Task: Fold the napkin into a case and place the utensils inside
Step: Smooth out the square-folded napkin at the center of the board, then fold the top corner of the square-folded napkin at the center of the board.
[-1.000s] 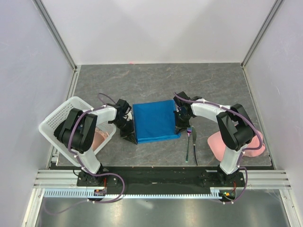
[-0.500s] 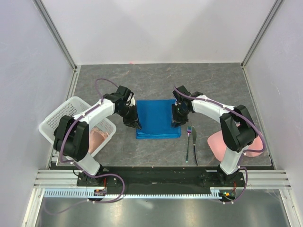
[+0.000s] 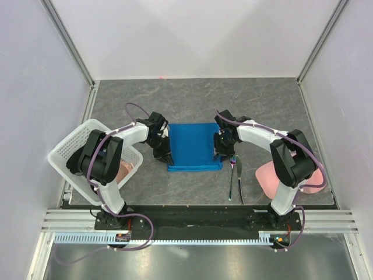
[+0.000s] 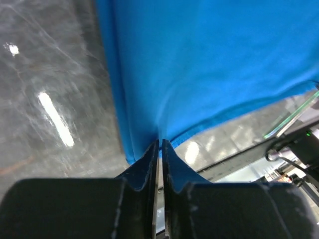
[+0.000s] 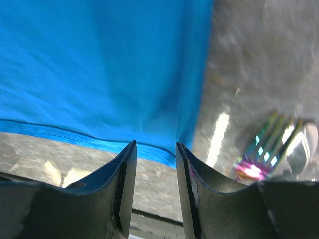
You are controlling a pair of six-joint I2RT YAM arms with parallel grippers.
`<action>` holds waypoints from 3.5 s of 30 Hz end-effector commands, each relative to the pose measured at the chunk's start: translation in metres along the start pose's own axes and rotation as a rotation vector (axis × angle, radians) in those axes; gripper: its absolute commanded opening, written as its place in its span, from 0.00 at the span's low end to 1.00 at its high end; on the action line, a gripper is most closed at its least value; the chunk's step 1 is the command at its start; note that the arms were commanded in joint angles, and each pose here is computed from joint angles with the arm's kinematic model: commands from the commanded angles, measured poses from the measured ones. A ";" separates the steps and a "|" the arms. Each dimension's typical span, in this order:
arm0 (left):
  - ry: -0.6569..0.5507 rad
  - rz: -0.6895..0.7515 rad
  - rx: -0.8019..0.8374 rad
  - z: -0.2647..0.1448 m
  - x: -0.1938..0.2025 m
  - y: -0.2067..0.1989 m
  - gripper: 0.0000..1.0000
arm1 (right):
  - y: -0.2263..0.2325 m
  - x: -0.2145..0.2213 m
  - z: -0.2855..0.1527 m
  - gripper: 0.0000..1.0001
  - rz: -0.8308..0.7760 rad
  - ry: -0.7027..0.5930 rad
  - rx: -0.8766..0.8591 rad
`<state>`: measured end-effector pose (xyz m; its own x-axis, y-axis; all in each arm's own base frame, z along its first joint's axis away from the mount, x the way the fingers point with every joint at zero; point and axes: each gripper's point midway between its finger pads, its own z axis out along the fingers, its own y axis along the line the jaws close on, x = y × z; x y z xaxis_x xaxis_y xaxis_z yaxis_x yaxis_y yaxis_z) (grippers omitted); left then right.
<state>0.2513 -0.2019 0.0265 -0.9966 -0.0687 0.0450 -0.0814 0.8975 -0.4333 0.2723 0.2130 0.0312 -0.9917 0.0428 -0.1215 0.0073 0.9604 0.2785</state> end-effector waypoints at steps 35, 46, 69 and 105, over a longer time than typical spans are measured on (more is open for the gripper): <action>0.025 0.042 0.017 0.015 0.026 0.009 0.11 | -0.020 0.013 -0.016 0.24 0.078 -0.011 0.059; 0.030 0.046 0.015 0.016 0.029 0.010 0.11 | -0.018 0.011 -0.017 0.19 0.071 -0.011 0.059; 0.029 0.044 0.016 0.017 0.032 0.010 0.11 | 0.014 -0.016 -0.043 0.00 -0.033 -0.069 -0.011; 0.047 0.054 0.029 0.018 0.038 0.008 0.11 | 0.032 -0.025 -0.006 0.32 -0.008 -0.074 -0.166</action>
<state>0.2155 -0.2081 0.0120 -0.9963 -0.0202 0.0837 -0.0578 0.8769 -0.4772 0.2917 0.2364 0.0526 -0.9801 0.0396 -0.1944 -0.0420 0.9163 0.3984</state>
